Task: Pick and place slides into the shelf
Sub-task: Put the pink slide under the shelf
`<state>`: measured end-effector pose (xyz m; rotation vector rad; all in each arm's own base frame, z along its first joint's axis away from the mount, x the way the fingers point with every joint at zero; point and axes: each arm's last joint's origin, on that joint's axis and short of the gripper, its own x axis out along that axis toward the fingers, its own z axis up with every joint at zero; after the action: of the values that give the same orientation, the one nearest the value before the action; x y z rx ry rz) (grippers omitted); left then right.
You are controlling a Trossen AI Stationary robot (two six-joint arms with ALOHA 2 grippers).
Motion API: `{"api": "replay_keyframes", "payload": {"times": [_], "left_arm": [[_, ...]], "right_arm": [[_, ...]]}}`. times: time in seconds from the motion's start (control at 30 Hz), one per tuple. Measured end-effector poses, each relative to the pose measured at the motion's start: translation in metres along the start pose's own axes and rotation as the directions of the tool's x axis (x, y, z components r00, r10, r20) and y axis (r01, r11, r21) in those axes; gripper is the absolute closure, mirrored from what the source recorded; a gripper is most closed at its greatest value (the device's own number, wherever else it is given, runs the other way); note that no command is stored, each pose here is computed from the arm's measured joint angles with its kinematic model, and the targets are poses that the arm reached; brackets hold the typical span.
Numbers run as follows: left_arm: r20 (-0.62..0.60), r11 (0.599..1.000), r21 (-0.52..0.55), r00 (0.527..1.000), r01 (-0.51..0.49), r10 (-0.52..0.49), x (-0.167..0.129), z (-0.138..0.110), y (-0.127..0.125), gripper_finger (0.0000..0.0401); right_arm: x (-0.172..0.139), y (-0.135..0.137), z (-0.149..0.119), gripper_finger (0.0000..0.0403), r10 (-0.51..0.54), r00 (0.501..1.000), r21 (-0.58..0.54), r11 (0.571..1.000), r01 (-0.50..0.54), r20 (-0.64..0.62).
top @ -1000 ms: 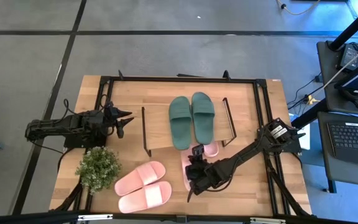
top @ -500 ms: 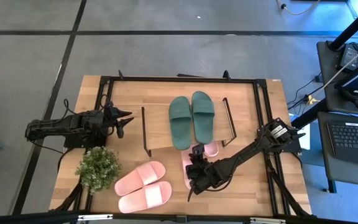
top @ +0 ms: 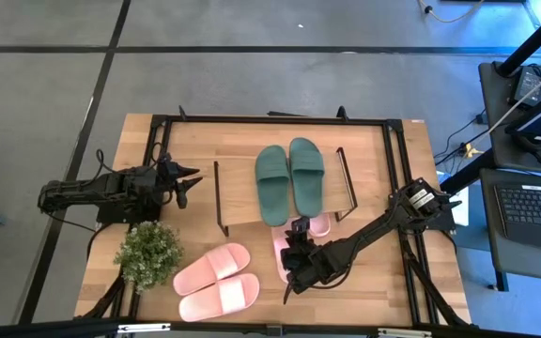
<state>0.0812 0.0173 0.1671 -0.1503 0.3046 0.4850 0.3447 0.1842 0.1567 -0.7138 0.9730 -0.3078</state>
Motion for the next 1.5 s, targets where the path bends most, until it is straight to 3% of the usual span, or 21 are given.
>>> {"api": "replay_keyframes", "payload": {"times": [0.23, 0.5, 0.87, 1.0, 1.13, 1.27, 1.5], "left_arm": [[0.000, 1.000, 0.000, 1.000, 0.000, 0.000, 0.000, 0.000, 0.000, 0.0274], [0.000, 1.000, 0.000, 1.000, 0.000, 0.000, 0.000, 0.000, 0.000, 0.0274], [0.000, 1.000, 0.000, 1.000, 0.000, 0.000, 0.000, 0.000, 0.000, 0.0274], [0.000, 1.000, 0.000, 1.000, 0.000, 0.000, 0.000, 0.000, 0.000, 0.0274], [0.000, 1.000, 0.006, 1.000, 0.000, 0.000, 0.000, 0.000, 0.000, 0.0274], [0.000, 1.000, 0.007, 1.000, 0.000, 0.000, 0.000, 0.000, 0.000, 0.0274], [0.000, 1.000, 0.007, 1.000, 0.000, 0.000, 0.000, 0.000, 0.000, 0.0274]], "right_arm": [[0.000, 0.002, 0.000, 0.0287, 0.088, 0.996, -0.003, 0.996, -0.088, -0.011], [-0.002, 0.001, 0.003, 0.0278, 0.098, 0.995, 0.014, 0.995, -0.098, -0.003], [-0.023, -0.009, 0.020, 0.0174, 0.103, 0.995, -0.003, 0.995, -0.103, 0.001], [-0.052, -0.007, 0.035, 0.0153, 0.203, 0.978, 0.001, 0.979, -0.203, 0.043], [-0.086, -0.006, 0.054, 0.0150, 0.364, 0.922, 0.132, 0.915, -0.381, 0.132], [-0.101, -0.002, 0.062, 0.0150, 0.559, 0.812, 0.318, 0.749, -0.581, 0.167], [-0.081, 0.025, 0.046, 0.0150, 0.671, 0.724, 0.432, 0.613, -0.662, 0.158]]}}
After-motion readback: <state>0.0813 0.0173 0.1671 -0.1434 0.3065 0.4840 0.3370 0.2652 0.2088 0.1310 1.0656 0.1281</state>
